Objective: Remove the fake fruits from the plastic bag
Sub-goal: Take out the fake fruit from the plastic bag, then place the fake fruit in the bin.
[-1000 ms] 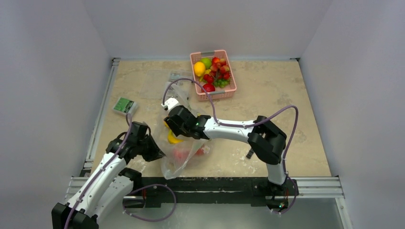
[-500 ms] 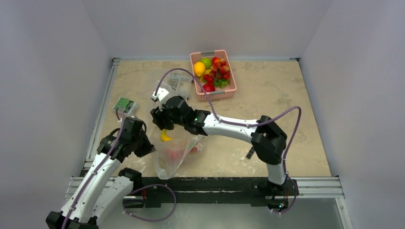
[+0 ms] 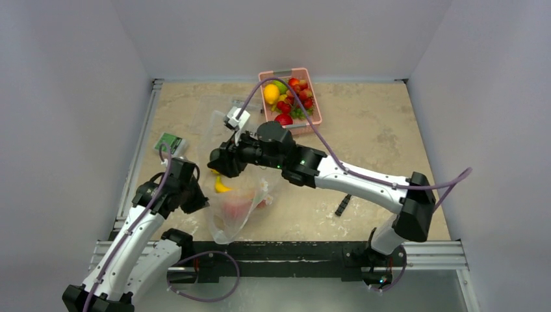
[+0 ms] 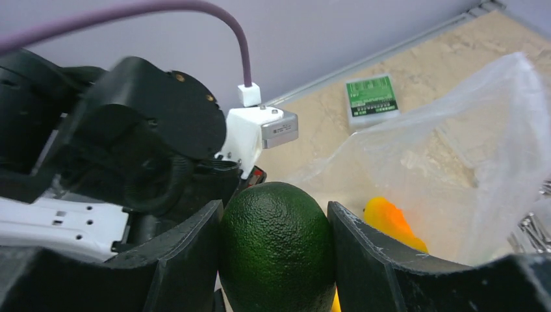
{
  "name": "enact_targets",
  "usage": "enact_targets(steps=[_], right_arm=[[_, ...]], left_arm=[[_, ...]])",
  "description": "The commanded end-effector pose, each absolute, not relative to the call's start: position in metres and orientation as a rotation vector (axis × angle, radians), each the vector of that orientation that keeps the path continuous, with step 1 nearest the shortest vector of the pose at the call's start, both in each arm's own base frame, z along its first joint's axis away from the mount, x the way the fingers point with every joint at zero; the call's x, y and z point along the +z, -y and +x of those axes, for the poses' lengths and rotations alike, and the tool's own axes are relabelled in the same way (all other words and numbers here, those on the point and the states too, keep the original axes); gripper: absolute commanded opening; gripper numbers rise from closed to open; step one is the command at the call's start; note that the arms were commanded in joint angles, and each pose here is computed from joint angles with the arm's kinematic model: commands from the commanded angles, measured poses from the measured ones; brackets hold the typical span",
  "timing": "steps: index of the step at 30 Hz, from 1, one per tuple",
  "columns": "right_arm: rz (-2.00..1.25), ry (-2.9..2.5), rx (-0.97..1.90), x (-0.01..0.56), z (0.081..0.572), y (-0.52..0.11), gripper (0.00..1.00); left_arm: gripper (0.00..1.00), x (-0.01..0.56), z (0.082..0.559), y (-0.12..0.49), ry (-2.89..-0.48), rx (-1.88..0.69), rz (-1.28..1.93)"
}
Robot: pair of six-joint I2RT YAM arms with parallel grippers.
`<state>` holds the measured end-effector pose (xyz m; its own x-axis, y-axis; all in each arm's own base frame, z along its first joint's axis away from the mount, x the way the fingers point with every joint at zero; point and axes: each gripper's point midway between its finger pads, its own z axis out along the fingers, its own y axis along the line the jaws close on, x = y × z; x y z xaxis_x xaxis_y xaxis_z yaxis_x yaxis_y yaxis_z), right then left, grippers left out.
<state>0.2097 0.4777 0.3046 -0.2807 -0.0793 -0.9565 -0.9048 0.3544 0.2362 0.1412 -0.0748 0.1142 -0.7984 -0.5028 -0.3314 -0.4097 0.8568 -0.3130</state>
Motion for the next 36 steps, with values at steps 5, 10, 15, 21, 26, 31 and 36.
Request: enact_targets(steps=[5,10,15,21,26,31,36], right_arm=[[-0.64,-1.59,0.823,0.359,0.252,-0.394,0.0],[-0.353,-1.592,0.683,0.368,0.312,-0.319,0.0],[-0.12,-1.627,0.521,0.351,0.371,-0.263,0.0],[0.052,-1.607,0.412,0.319,0.444,-0.22,0.0],[-0.028,-1.638,0.376,0.281,0.506,-0.22,0.0],[-0.076,-1.698,0.349,0.233,0.545,-0.218,0.0],[-0.115,-1.738,0.301,0.205,0.56,-0.215,0.1]], left_arm=[[0.0,0.129,0.149,0.074,-2.613,-0.306,-0.564],[0.0,0.126,0.15,0.078,-2.604,-0.342,-0.564],[0.0,0.127,0.149,0.079,-2.605,-0.351,-0.548],[0.0,0.123,0.151,0.081,-2.617,-0.352,-0.54],[0.0,0.123,0.152,0.083,-2.613,-0.362,-0.527],[0.0,0.124,0.153,0.083,-2.599,-0.37,-0.517],[0.0,0.125,0.151,0.088,-2.606,-0.406,-0.507]])
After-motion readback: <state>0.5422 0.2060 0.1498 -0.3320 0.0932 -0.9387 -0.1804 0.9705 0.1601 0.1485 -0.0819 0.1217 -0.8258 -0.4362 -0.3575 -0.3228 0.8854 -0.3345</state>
